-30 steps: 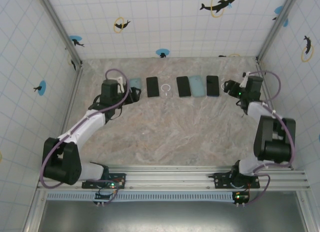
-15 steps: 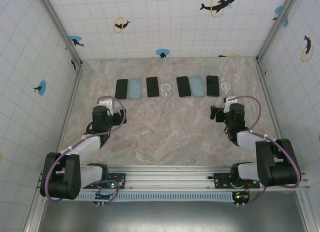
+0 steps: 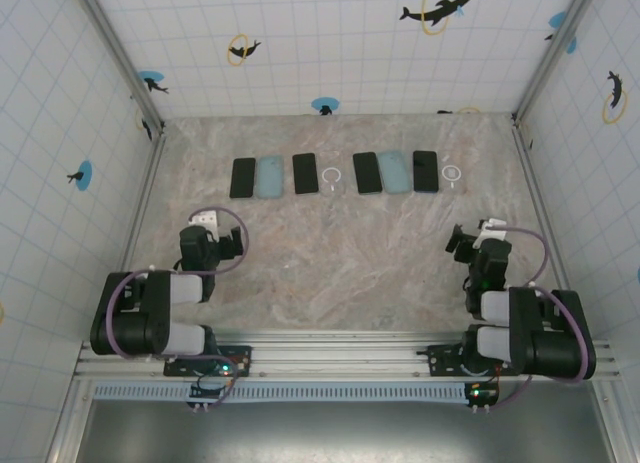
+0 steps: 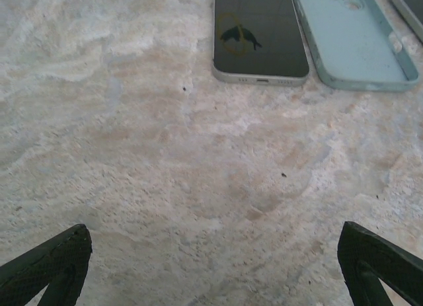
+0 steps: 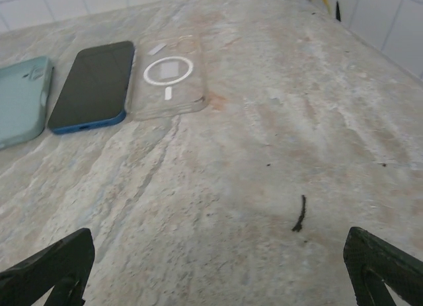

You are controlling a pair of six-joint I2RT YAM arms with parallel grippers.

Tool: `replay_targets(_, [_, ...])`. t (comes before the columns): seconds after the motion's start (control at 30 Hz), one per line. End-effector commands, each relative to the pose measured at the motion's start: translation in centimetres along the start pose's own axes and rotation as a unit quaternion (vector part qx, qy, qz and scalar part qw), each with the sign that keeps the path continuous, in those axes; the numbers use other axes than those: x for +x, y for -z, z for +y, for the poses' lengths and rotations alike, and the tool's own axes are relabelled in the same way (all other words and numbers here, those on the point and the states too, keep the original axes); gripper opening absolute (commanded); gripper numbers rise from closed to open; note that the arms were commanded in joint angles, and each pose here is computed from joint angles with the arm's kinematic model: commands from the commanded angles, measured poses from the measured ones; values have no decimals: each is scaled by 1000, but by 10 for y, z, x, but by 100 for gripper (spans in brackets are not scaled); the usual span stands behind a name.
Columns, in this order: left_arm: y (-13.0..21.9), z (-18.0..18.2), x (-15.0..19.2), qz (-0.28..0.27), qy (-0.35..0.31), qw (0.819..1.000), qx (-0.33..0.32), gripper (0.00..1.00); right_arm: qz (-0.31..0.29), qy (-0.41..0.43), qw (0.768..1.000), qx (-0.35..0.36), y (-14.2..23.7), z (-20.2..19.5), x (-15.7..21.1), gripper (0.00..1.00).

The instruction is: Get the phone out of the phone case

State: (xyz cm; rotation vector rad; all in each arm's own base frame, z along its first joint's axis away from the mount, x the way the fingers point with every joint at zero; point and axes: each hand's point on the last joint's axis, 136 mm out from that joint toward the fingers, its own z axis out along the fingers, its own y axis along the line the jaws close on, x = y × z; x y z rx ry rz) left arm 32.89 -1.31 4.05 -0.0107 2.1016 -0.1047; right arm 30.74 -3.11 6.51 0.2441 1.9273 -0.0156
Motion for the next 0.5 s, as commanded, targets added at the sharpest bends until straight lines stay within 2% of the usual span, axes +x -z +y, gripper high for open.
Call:
replay_targets(0.0, [4,12,-17,-59,-8,998,-17,98,-37,-16,998,-44,4,13,-15,99])
replay_targets(0.13, [7,15,-12,-70,4,997,-13,98,-29,24,999,-32,10,14,2,99])
replay_targets(0.33, [15,13,-11,-85,3,996,-4,98,-36,47,996,-62,12,31,5,99])
replay_targets(0.47, [20,12,-11,-95,0,995,-4,98,-31,64,997,-41,4,30,9,99])
